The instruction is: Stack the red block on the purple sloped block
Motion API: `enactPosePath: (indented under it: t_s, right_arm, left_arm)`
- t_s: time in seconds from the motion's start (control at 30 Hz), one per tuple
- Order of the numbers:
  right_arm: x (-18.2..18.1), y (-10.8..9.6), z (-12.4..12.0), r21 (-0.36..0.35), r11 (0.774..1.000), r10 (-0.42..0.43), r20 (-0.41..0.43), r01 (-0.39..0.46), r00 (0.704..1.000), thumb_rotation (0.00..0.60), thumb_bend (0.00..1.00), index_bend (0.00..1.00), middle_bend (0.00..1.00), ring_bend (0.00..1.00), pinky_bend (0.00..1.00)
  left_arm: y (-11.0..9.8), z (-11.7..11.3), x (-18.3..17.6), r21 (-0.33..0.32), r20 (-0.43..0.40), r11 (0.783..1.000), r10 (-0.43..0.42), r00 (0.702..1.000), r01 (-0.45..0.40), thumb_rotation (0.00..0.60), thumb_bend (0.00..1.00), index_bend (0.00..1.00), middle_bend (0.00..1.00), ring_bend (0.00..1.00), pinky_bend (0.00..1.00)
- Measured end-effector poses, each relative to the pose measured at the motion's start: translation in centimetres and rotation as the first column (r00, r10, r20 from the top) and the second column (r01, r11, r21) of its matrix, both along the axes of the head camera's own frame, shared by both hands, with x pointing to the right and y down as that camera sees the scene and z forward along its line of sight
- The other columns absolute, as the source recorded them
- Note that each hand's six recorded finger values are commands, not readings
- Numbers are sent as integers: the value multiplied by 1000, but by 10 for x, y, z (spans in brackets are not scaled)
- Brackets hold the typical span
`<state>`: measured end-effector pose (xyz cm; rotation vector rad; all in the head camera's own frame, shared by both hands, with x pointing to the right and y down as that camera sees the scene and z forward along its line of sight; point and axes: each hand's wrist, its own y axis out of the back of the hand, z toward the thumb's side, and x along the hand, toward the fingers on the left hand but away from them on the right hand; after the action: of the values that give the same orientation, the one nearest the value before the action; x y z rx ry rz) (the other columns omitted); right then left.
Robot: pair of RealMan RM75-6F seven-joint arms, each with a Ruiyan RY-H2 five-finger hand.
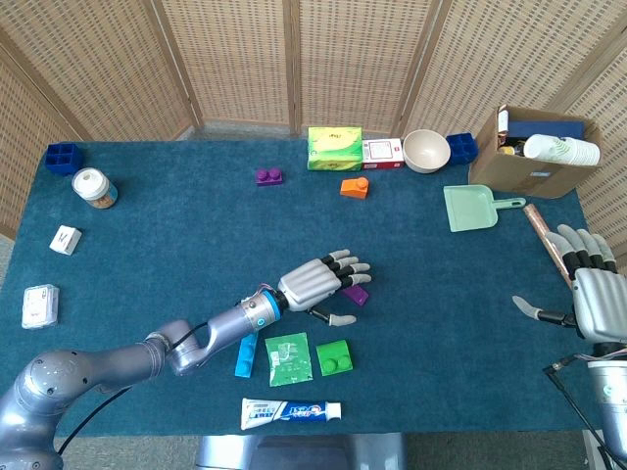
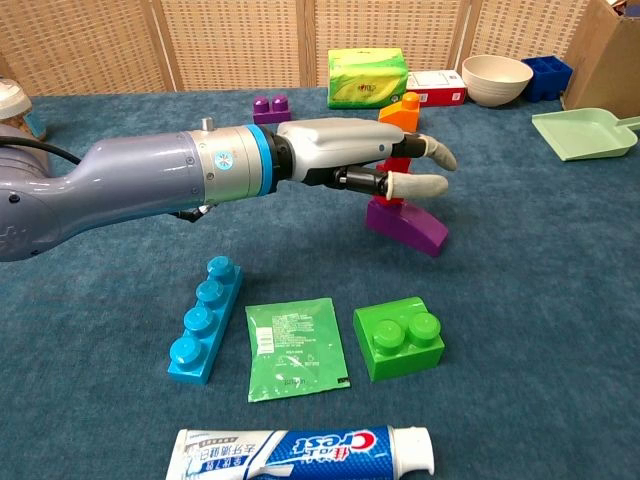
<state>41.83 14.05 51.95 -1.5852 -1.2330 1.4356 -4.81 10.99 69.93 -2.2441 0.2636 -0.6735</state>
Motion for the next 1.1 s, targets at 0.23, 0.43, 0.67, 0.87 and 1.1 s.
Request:
enactPosePath:
  t_s: [0.23,0.43,0.67,0.87,1.1]
  right_arm:
    - [-1,0,0,2,1000,0,11,0,1000,381,15,128,93,0,20]
    - [-1,1,1,-3,1000,6,11,-6,1000,381,16,128,93,0,20]
    - [-1,2,0,-2,1000,11,15,-11,1000,382,15,128,93,0,20]
    - [1,3,-1,-1,1000,17,21,-17,1000,384,15,128,93,0,20]
    - [2,3,-3,4,1000,23,27,-23,999,385,15,127,93,0,22]
  left_arm:
    - [4,4,-10,4,18,1000,14,1000,-14,0,268,97,4,0,0]
    - [5,5,-18,12,24,1000,13,1000,-14,0,268,97,5,0,0]
    - [6,5,-18,21,22,1000,14,1000,-15,0,268,98,5,0,0]
    - [7,3,-14,45,22,999,30,999,-31,0,269,101,8,0,0]
    - [10,0,-12,65,18,997,43,999,-44,0,268,102,13,0,0]
